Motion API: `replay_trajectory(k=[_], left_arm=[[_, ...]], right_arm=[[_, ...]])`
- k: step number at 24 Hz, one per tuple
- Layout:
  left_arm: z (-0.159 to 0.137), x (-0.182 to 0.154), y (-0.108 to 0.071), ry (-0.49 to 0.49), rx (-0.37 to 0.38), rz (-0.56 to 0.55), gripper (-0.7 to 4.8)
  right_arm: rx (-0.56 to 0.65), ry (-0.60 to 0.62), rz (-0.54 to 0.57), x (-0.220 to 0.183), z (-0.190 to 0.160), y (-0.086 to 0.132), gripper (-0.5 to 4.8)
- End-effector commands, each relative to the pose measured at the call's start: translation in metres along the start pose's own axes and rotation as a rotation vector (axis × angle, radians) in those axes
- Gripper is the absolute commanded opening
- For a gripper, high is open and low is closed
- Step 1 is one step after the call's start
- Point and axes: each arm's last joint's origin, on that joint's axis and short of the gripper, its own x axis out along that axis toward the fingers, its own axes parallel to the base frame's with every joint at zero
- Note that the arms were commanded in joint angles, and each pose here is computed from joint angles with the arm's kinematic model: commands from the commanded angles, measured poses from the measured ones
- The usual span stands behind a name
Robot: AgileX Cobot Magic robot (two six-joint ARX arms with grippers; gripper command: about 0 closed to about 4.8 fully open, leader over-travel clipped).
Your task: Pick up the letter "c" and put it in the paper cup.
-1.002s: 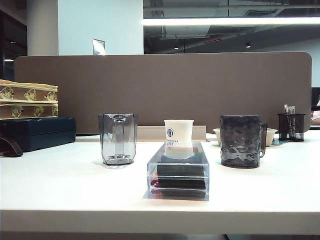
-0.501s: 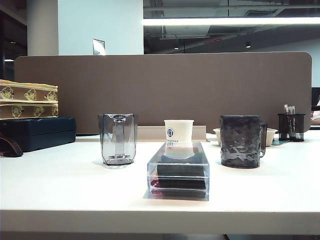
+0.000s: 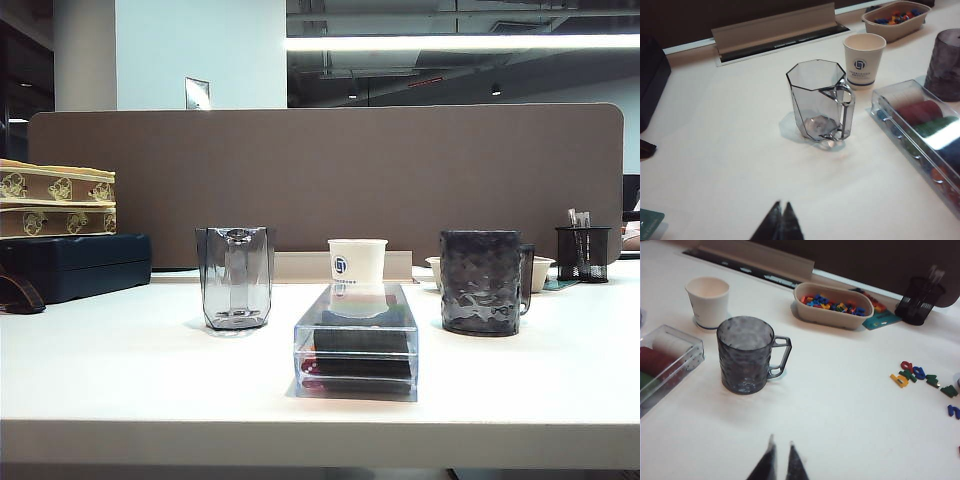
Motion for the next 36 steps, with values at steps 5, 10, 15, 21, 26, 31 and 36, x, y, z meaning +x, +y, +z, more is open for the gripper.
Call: replay_trajectory(k=[5,10,15,21,26,31,36], left_arm=[[-0.006,0.005,0.003,-0.039,-0.018,0.154,-0.05],[-0.009,0.006,0.002,-0.041,-0.019,0.152,-0.05],[-0.017,0.010,0.001,-0.080,-0.029,0.156,-0.05],[-0.026,0.013,0.000,-0.065,-0.079,0.152,-0.05],[-0.034,0.015,-0.002,-0.082,-0.106,0.152,-0.06],[-0.040,0.017,-0.002,-0.092,-0.108,0.157,-0.05],[-0.045,0.018,-0.002,-0.087,-0.110,0.193,-0.06]], right_arm=[[0.136,-0.089,-0.010,0.017,-0.011,0.002,0.31],[0.134,-0.110,-0.015,0.021,-0.015,0.002,0.31],[0.135,-0.086,-0.014,0.027,-0.025,0.004,0.30],[0.135,-0.097,-0.015,0.034,-0.035,0.006,0.30],[0.133,-0.158,-0.041,0.041,-0.042,0.007,0.20],[0.140,-0.201,-0.123,0.044,-0.046,0.005,0.03],[0.165,-0.223,-0.129,0.048,-0.052,0.006,-0.01]])
